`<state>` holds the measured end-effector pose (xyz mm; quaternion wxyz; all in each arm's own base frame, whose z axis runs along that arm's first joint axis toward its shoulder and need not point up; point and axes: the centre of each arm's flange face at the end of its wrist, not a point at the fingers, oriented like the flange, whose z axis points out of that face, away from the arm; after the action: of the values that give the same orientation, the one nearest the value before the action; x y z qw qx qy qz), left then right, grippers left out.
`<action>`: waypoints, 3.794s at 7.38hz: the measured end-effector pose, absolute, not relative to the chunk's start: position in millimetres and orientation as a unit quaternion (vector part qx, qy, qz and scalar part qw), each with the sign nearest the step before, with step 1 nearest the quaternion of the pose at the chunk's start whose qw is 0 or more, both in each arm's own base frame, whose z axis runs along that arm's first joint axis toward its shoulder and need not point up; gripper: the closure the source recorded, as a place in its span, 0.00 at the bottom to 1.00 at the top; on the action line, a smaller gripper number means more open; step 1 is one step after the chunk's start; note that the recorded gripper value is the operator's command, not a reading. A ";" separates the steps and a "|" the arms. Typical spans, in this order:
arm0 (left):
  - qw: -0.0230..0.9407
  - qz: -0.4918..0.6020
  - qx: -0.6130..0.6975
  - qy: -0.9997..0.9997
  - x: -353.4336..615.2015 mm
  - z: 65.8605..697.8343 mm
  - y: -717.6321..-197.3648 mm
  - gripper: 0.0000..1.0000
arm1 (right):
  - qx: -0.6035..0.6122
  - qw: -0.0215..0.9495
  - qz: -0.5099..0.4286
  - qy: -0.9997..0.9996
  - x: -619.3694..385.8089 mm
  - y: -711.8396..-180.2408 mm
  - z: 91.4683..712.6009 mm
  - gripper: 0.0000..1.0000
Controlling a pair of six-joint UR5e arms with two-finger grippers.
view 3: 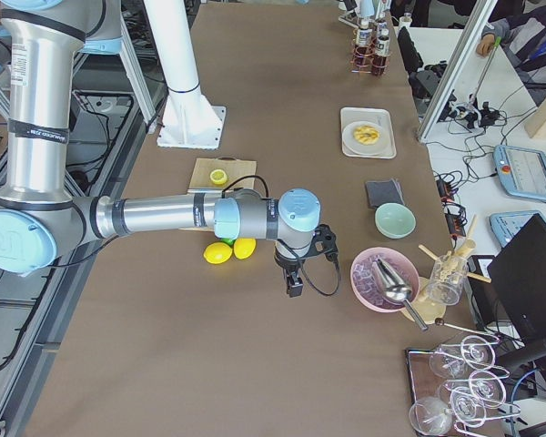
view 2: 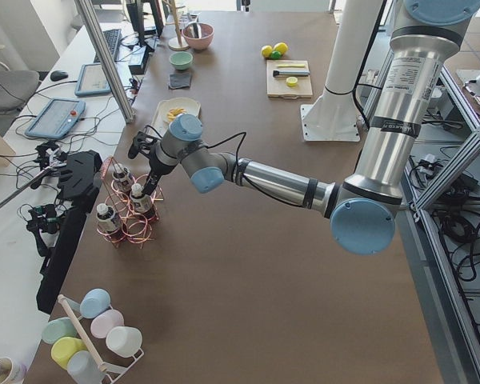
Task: Place tea on tray
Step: 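Reach the left gripper into the copper rack and grasp a tea bottle, then lift the tea bottle up out of the rack with the left gripper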
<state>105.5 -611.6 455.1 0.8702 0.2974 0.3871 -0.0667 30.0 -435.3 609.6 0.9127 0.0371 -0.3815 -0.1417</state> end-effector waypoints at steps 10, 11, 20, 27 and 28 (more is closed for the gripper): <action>0.860 -0.089 0.330 0.379 152.6 482.8 -643.0 0.29 | 0.033 0.915 -0.151 -0.372 22.7 -436.8 610.6 0.00; 0.861 -0.087 0.331 0.377 150.7 484.3 -642.4 0.30 | 0.033 0.915 -0.151 -0.372 22.7 -436.5 610.7 0.00; 0.861 -0.091 0.335 0.371 139.2 483.1 -649.3 1.00 | 0.031 0.915 -0.150 -0.373 23.0 -432.4 612.0 0.00; 0.838 -0.108 0.348 0.405 52.9 436.9 -643.9 1.00 | 0.029 0.914 -0.149 -0.376 23.1 -426.5 612.9 0.00; 0.831 -0.111 0.353 0.415 26.2 414.1 -633.4 1.00 | 0.029 0.914 -0.149 -0.376 23.2 -426.3 613.0 0.00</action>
<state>26.2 -633.4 414.1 0.8312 0.3531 0.4149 -0.1108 23.2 -426.3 613.0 0.9143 0.0288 -0.3755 -0.1488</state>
